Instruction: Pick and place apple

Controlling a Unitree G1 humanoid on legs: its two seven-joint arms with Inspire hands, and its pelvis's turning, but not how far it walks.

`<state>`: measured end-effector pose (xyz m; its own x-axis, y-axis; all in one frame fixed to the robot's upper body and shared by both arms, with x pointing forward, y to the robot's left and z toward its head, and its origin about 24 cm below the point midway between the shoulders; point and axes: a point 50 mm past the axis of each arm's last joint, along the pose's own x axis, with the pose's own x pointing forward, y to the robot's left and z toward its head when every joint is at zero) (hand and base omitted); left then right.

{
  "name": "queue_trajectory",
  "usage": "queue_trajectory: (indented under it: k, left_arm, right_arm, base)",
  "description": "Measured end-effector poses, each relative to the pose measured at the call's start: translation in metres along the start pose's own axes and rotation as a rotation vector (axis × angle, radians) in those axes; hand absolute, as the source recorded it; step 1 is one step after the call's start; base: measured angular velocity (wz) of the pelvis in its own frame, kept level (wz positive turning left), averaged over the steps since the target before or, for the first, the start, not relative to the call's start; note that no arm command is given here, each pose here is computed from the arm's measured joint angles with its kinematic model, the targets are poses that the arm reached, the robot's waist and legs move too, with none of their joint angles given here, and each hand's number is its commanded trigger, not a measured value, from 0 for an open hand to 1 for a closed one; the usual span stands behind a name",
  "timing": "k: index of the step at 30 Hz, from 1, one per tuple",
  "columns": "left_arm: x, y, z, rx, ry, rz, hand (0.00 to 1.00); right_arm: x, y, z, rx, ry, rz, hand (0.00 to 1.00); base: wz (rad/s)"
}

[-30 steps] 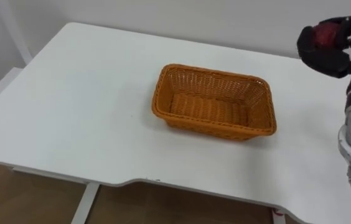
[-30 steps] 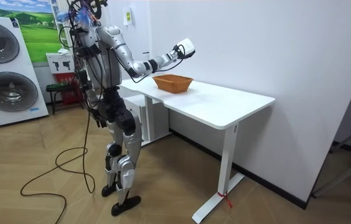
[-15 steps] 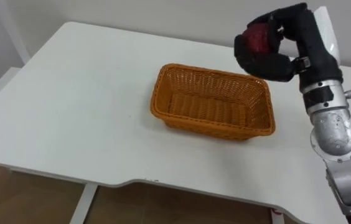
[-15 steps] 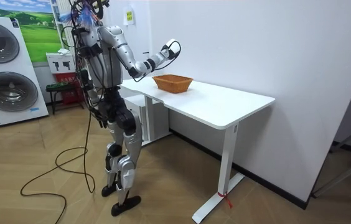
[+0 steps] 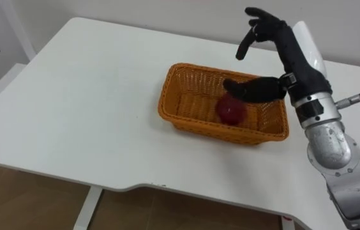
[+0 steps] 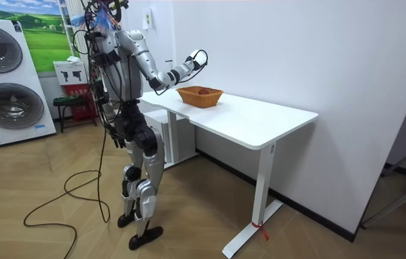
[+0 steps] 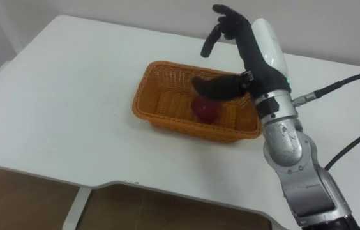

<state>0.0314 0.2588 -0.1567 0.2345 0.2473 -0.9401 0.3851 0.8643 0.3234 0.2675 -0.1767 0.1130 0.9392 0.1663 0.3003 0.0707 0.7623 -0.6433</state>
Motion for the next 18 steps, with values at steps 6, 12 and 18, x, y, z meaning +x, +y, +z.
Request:
queue_trajectory:
  k: [6,12,18]
  left_arm:
    - [0.0,-0.003,-0.003,0.003,0.011,-0.009,0.0]
    - [-0.001,-0.005,-0.008,0.0,0.021,-0.014,0.0]
    - [-0.003,-0.003,-0.015,-0.025,0.026,0.02,0.0]
  right_arm:
    - [0.0,0.0,0.001,0.005,-0.009,-0.002,0.0]
    - [0.0,-0.007,0.008,0.048,-0.04,-0.038,0.0]
    - [-0.004,-0.036,0.0,0.109,-0.016,-0.219,0.0]
  base:
    - [0.0]
    - [0.04]
    - [0.03]
